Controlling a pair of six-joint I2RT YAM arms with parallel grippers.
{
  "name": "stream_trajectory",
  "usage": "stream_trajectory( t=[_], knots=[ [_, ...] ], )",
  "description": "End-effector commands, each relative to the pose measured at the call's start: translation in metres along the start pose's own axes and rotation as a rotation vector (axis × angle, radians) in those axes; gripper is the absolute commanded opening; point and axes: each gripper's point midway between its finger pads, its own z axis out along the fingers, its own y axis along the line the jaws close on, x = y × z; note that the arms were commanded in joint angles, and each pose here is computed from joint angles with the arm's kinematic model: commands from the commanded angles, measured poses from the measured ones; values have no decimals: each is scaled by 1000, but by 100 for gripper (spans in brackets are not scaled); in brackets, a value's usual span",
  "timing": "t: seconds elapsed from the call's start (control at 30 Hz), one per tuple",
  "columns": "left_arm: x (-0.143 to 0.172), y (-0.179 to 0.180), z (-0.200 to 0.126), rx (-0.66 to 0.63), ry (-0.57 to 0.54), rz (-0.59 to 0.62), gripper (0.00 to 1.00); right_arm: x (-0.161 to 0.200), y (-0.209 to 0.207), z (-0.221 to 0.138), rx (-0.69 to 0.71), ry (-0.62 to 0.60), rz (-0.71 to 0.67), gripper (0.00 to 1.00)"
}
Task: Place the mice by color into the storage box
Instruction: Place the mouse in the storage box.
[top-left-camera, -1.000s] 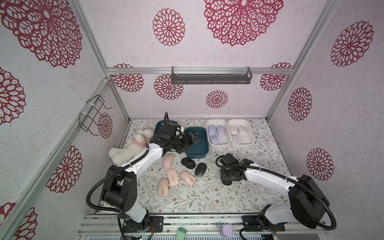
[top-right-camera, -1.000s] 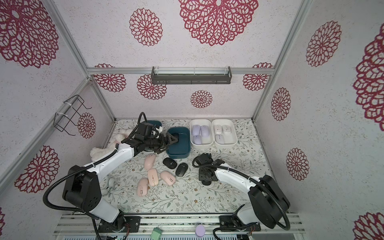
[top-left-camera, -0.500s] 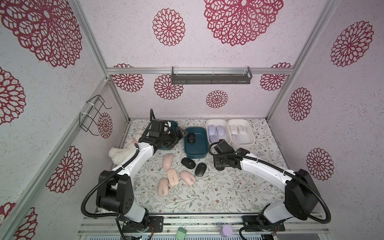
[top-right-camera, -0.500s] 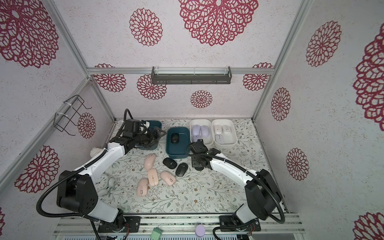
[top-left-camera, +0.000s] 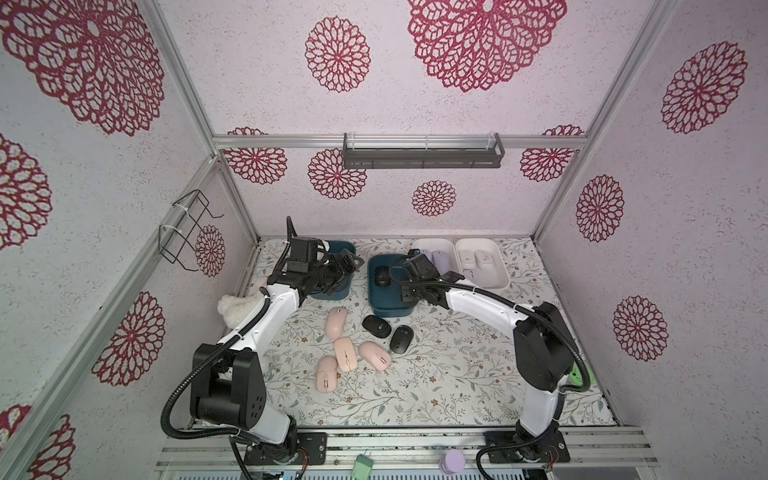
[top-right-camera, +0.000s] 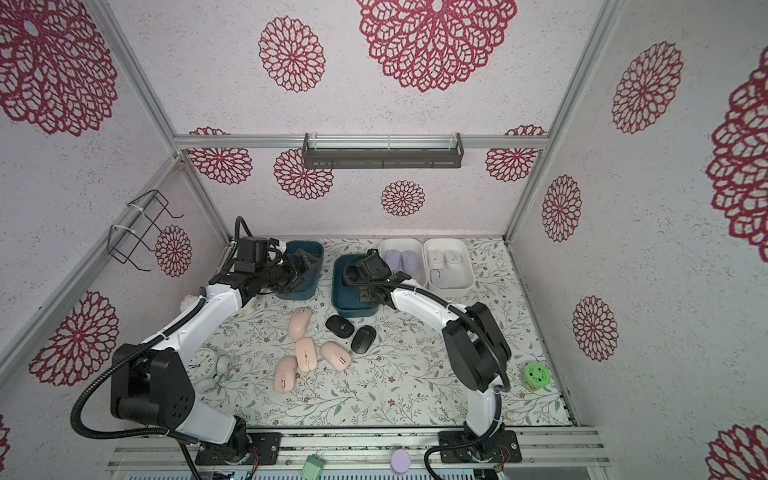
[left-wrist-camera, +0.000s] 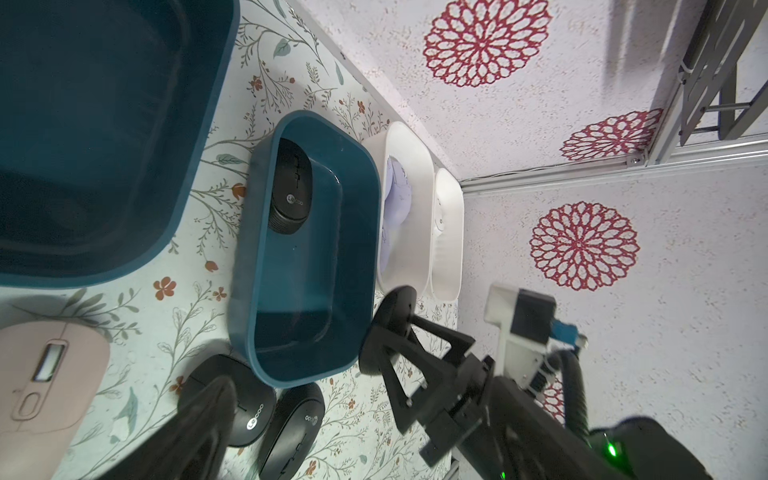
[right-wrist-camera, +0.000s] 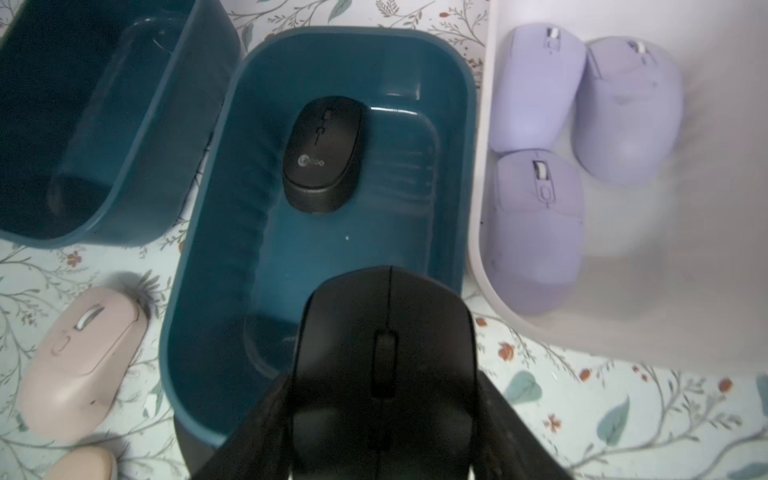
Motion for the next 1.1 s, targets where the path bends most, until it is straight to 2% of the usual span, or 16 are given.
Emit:
stream_trajectory(
  t=[0.0,0.3,0.6,0.87,1.07],
  knots=[
    [-4,-10,-5,33,-18,11,97,-43,6,11,-17,-76,0,59],
    [-4,-8,-3,28,-14,8,97,-52,-4,82,98,-24,36,59],
    [-4,-10,-3,40,-8,2,97,-53,-8,114,161,-17,67,61],
    [-4,-12,-4,48,-9,1,97,-59,-8,111,163,-25,76,72],
    [-3,-13,-5,50,-10,3,97,-85,8,79,120,-88,46,73]
  ],
)
